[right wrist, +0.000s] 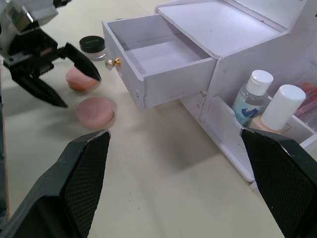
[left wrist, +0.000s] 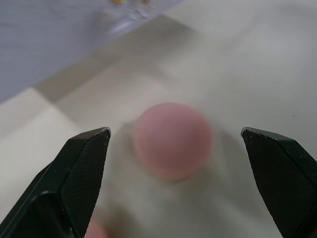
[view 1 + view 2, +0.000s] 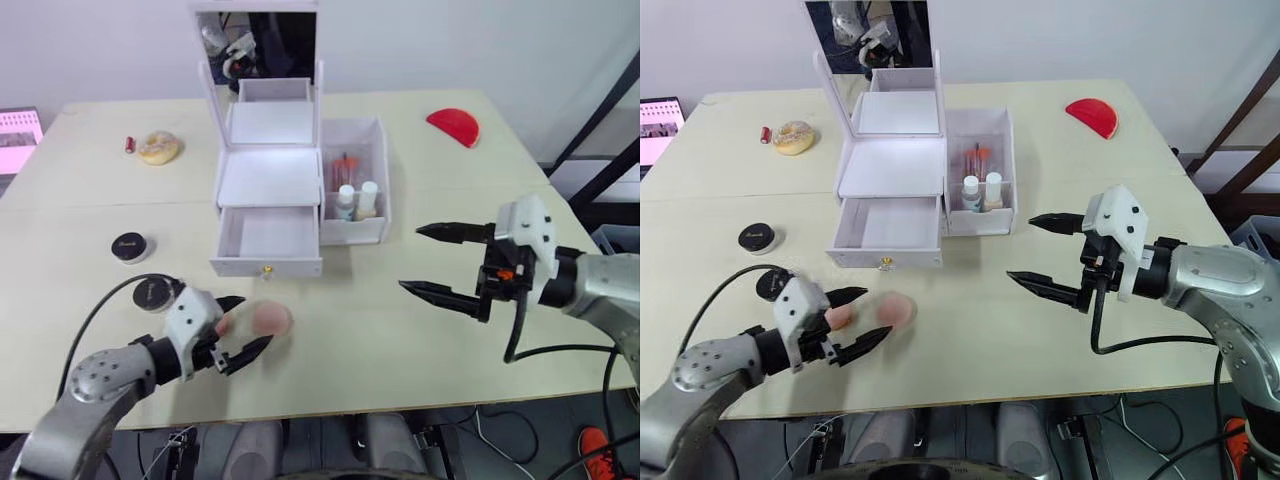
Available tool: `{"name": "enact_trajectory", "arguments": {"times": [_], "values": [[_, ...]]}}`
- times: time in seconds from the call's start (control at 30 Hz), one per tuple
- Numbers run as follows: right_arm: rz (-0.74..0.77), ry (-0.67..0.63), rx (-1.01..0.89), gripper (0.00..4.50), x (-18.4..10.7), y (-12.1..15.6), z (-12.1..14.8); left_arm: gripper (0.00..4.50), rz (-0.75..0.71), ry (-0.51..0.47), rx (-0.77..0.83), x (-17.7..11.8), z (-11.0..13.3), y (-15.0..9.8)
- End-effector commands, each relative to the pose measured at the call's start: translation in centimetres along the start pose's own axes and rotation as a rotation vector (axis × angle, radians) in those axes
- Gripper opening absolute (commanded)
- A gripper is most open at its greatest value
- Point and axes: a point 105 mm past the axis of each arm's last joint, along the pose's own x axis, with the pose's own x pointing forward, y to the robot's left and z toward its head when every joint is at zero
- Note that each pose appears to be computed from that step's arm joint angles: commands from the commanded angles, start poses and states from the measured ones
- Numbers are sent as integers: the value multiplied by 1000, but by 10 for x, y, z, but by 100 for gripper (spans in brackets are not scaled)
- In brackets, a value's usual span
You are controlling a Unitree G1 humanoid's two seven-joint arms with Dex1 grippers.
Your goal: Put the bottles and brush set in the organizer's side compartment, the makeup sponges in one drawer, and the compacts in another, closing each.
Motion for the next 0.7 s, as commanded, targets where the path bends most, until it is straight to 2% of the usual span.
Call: {"name": "enact_trajectory", "arguments": {"times": [0.03,0.33,0.6,0.7], "values": [[-6,-24,-30,450,-1,5,7,446,-5,24,49,11,-1,-2],[-17,-24,-24,450,-2,10,6,446,34,87,59,26,-23,11],[-26,-17,-19,450,-3,11,4,446,2,62,13,35,-24,4],[-28,-17,-19,450,-3,11,4,365,-1,51,10,35,-22,4]]}}
